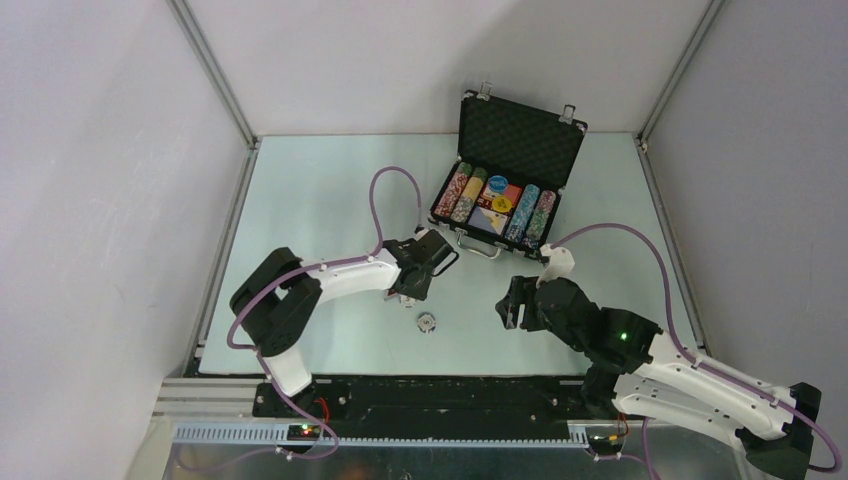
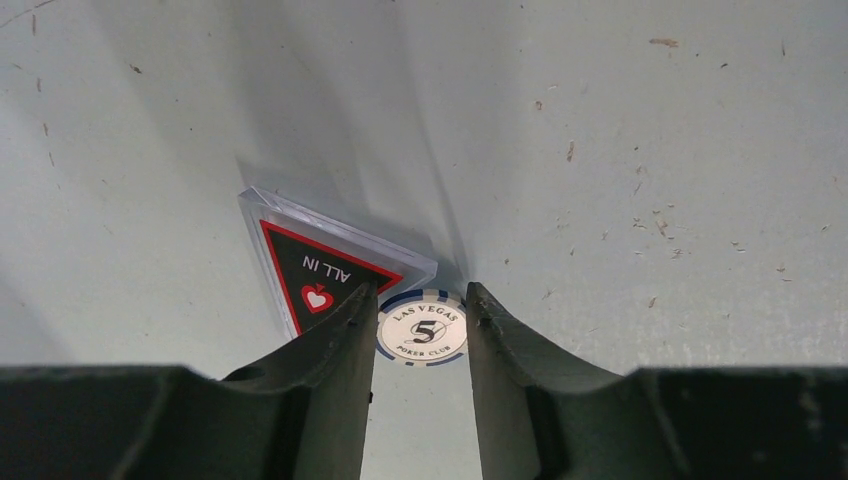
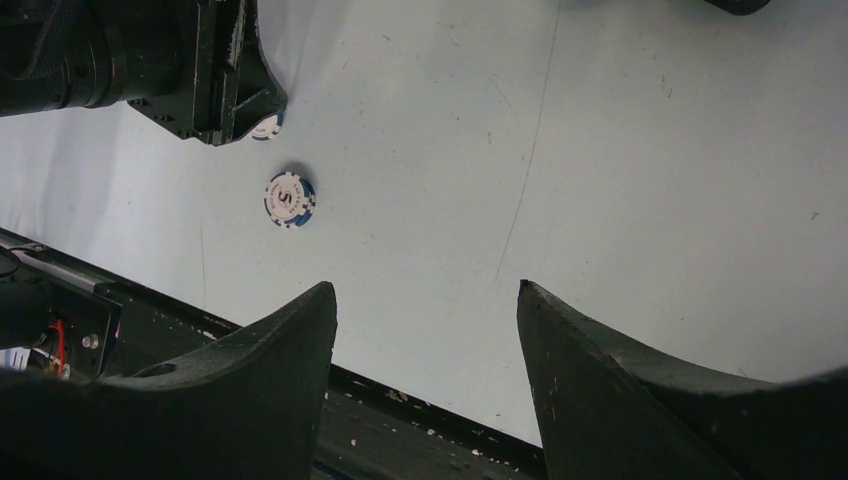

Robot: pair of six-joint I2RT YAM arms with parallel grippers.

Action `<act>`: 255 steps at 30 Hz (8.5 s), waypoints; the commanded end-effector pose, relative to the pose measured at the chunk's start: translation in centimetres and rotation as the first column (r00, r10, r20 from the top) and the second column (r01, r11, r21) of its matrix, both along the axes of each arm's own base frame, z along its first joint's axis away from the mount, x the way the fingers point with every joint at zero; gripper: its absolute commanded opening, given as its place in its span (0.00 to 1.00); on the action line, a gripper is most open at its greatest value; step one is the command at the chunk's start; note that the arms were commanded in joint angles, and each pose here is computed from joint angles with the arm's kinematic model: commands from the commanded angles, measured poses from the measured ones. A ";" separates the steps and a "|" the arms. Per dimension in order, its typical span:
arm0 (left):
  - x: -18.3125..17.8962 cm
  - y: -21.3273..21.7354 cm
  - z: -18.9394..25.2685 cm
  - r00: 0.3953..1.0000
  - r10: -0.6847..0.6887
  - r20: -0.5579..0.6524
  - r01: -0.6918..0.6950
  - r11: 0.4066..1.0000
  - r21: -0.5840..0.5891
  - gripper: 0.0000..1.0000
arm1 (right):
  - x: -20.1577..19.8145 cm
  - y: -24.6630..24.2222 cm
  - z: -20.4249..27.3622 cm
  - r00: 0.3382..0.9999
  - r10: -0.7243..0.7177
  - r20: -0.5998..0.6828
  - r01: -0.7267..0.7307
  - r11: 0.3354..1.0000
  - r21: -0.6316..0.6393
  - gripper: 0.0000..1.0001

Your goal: Pack up texas hold em set

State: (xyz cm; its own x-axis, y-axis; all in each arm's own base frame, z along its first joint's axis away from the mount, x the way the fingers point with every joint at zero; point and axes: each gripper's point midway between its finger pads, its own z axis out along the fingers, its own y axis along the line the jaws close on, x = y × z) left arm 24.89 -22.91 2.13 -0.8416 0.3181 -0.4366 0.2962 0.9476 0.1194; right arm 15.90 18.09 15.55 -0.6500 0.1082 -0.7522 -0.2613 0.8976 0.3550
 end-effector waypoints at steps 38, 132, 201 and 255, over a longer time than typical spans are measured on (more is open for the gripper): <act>1.1 5.7 19.4 0.875 0.263 0.407 -0.104 0.922 -0.374 0.98 | 2.9 2.8 0.7 0.995 0.070 0.076 -0.068 0.997 -0.021 0.73; -2.3 17.2 19.3 0.815 0.378 0.438 -0.160 0.875 -0.458 1.00 | 12.9 25.3 -5.6 0.949 0.297 -0.104 -0.315 0.891 -0.327 0.55; -2.3 17.0 18.8 0.828 0.367 0.424 -0.157 0.877 -0.454 1.00 | 30.1 2.5 -4.4 0.982 -0.141 -0.124 0.075 0.901 -0.427 0.82; -1.9 18.8 18.5 0.796 0.425 0.431 -0.244 0.877 -0.413 1.00 | 5.4 22.9 -13.0 0.895 0.307 -0.325 -0.426 0.804 -0.414 0.65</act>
